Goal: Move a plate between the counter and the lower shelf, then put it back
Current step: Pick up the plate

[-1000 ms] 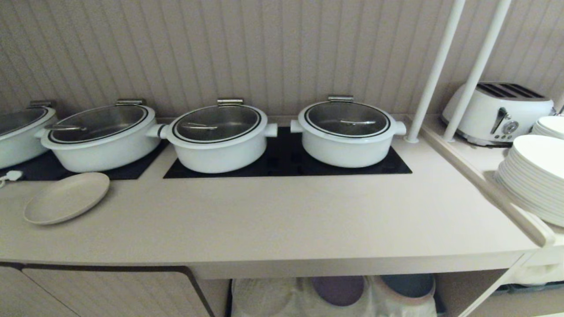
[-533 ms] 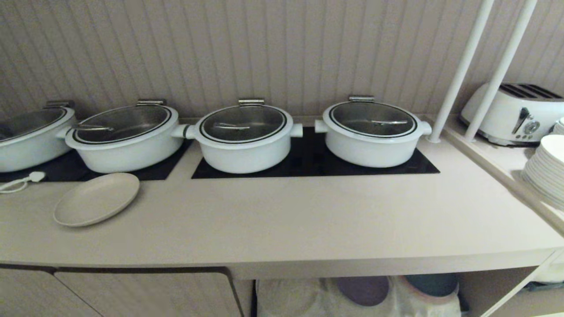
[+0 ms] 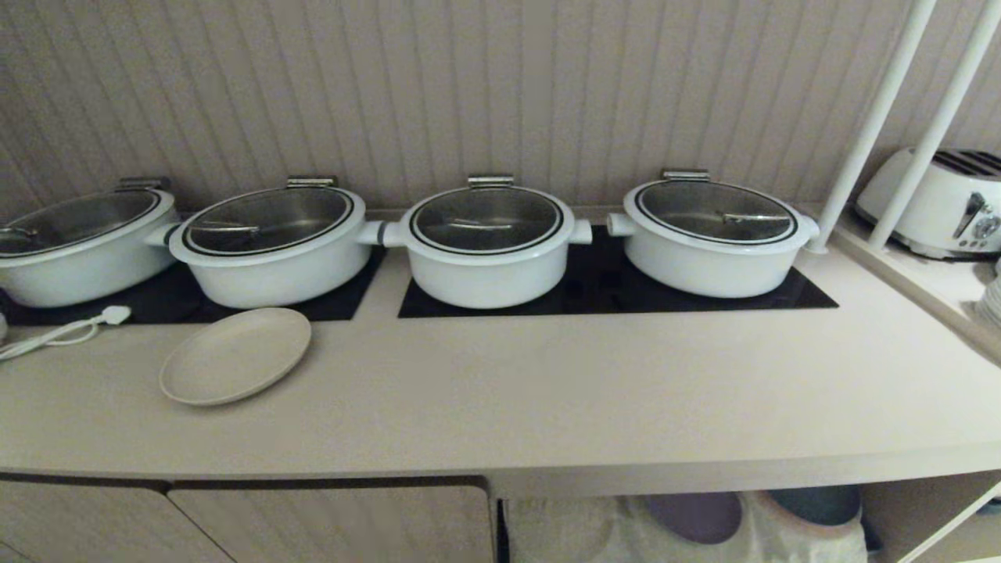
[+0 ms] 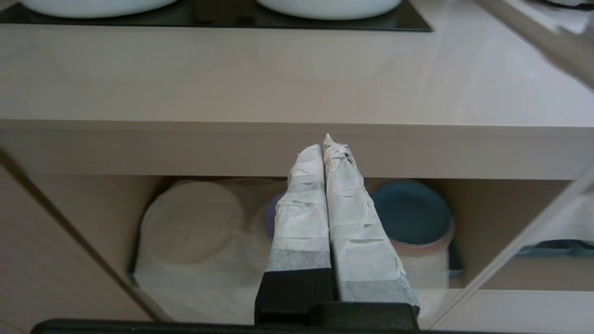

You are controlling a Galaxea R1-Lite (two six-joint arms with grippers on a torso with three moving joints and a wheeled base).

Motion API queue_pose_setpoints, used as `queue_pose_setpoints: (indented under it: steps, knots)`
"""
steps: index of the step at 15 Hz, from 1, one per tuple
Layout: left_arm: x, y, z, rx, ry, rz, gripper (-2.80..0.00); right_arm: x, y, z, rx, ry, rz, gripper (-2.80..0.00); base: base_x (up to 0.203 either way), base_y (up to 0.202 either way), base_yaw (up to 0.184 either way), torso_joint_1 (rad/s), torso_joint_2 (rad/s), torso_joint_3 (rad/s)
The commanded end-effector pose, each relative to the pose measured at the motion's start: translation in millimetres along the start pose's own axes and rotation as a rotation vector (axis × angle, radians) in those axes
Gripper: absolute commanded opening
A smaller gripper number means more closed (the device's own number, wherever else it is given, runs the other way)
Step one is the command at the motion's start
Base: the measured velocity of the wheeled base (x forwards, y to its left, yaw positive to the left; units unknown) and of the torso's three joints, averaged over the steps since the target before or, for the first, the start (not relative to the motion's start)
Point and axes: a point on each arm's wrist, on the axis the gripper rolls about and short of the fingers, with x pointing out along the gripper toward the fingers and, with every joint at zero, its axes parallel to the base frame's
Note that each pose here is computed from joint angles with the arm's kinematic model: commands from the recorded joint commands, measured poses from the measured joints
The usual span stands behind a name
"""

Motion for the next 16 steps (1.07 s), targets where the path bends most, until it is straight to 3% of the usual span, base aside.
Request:
queue_pose_setpoints:
  steps: [1, 12, 16]
  knots:
    - [0.1, 0.0, 0.0, -0.001, 0.001, 0.001, -2.80, 0.0, 0.0, 0.2, -0.002, 0.001, 0.000, -2.80, 0.000, 0.197, -0.004, 0.004, 0.00, 0.005]
    - [0.1, -0.1, 0.0, -0.001, 0.001, -0.002, -2.80, 0.1, 0.0, 0.3, 0.004, -0.001, 0.000, -2.80, 0.000, 0.191, -0.001, 0.003, 0.00, 0.004]
    - [0.1, -0.1, 0.0, -0.001, 0.001, -0.002, -2.80, 0.1, 0.0, 0.4, 0.004, -0.003, 0.000, -2.80, -0.008, 0.023, 0.005, -0.002, 0.00, 0.003]
